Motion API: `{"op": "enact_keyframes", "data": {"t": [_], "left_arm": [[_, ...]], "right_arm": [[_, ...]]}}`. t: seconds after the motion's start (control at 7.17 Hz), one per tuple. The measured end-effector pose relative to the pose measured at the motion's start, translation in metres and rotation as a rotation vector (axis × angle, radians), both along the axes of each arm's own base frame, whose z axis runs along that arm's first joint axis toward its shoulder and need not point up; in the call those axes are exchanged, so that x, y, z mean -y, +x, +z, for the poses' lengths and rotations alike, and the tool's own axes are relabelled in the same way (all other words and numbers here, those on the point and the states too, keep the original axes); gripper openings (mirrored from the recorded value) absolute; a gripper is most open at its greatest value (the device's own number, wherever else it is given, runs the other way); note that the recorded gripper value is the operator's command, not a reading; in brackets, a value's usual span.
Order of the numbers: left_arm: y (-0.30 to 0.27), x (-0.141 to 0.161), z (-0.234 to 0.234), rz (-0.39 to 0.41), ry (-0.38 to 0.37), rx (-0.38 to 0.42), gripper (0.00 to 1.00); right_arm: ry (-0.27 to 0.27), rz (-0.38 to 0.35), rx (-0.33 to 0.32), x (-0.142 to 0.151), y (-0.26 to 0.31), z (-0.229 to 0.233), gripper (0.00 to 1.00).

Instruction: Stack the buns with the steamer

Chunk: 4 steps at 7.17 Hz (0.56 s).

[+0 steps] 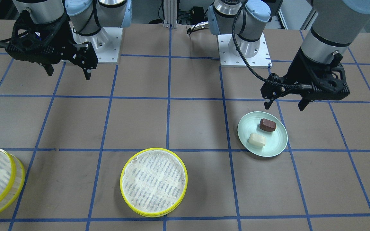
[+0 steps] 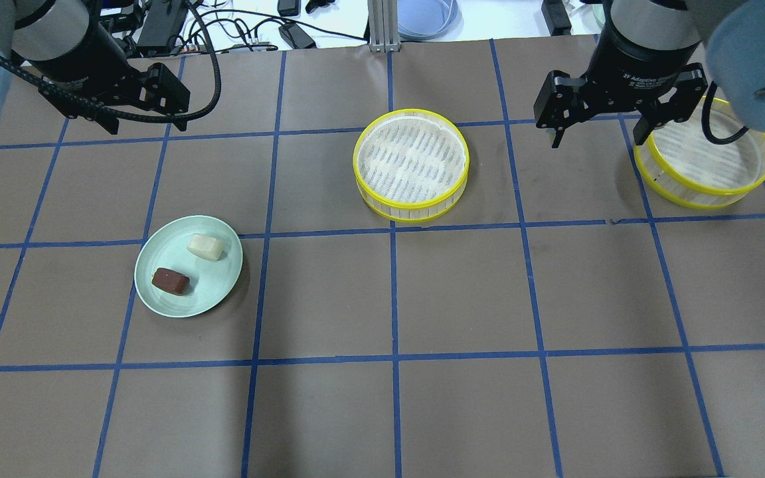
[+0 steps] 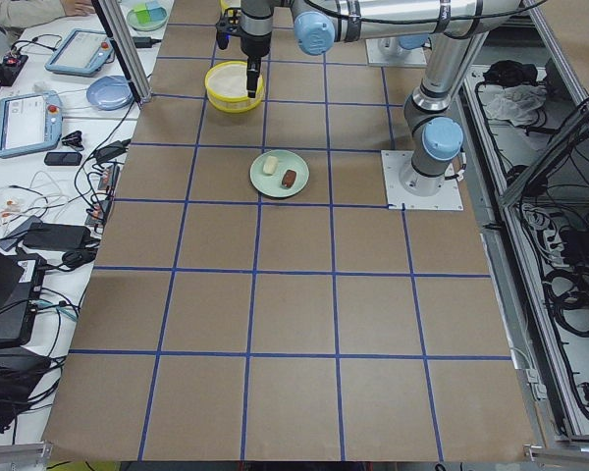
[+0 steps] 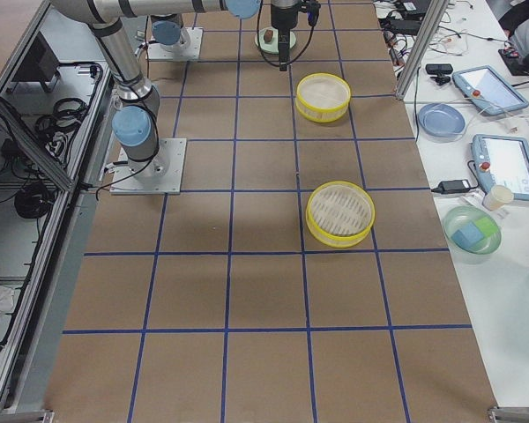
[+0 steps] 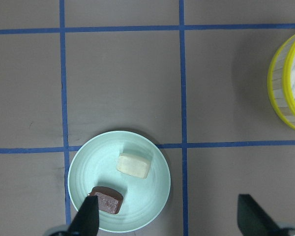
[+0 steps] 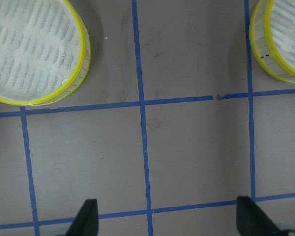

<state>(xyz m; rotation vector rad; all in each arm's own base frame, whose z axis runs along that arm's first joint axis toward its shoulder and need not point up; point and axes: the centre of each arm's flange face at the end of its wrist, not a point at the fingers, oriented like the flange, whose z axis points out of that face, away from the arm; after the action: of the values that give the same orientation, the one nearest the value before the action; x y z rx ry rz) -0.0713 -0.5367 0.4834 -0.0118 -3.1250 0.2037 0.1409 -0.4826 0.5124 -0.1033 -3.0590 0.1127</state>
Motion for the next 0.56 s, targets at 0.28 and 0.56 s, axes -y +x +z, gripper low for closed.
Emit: {"op": "enact_keyframes", "data": {"t": [0.28, 0.56], "left_arm": [[0.002, 0.000, 0.000, 0.004, 0.001, 0.003, 1.00], [0.011, 0.001, -0.003, 0.020, 0.008, 0.004, 1.00]], "right_arm": [[-0.041, 0.000, 0.006, 0.000, 0.001, 0.007, 1.00], [-0.051, 0.002, 0.018, -0.001, 0.003, 0.010, 1.00]]}}
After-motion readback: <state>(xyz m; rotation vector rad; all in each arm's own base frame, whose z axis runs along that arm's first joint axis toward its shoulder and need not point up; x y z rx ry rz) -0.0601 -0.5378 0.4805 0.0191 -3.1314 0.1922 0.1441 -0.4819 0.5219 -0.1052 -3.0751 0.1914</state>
